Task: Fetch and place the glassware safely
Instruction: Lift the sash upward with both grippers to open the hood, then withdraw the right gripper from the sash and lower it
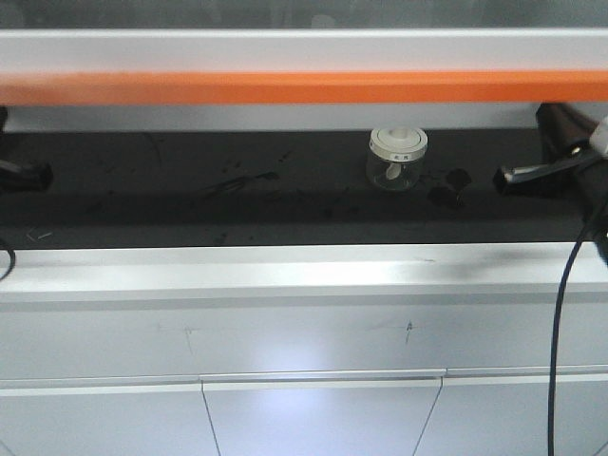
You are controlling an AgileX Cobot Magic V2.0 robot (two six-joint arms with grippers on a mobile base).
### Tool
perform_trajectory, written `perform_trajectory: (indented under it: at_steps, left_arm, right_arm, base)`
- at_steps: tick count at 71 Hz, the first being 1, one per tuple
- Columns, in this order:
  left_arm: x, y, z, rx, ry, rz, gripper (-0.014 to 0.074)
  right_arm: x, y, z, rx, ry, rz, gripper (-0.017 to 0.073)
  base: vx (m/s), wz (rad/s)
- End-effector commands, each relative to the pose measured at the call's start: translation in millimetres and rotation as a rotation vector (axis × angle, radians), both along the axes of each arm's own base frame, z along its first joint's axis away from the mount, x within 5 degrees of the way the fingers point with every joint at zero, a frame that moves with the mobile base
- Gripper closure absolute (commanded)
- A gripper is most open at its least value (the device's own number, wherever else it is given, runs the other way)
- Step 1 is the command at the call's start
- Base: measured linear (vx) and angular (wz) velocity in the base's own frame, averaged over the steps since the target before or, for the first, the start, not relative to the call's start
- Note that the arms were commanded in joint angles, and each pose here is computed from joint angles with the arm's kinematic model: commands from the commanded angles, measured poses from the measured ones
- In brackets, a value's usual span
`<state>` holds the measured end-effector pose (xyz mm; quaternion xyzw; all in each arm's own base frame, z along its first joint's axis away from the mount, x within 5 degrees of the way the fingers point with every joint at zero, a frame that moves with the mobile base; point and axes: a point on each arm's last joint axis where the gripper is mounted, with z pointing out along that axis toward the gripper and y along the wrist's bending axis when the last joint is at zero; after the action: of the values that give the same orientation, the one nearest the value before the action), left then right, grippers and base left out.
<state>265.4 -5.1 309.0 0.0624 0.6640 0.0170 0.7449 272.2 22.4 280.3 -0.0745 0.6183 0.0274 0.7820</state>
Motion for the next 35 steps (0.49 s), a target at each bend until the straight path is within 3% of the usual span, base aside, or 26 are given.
perform_trajectory:
  at_steps: [1, 17, 35]
  left_arm:
    - [-16, -0.7, 56, -0.032, -0.307, -0.009, 0.0601]
    - [-26, -0.5, 64, -0.031, -0.312, -0.006, 0.0601]
    - [-32, -0.3, 68, -0.029, -0.306, -0.002, 0.0601]
  right_arm:
    - [-9, 1, 37, 0.002, -0.181, 0.013, 0.056]
    - [-13, 0, 41, -0.001, -0.166, 0.009, 0.056]
    - [-14, 0, 42, 0.035, -0.163, 0.02, 0.056]
  base:
    - [0.0, 0.0]
    - [0.0, 0.0]
    - [0.0, 0.0]
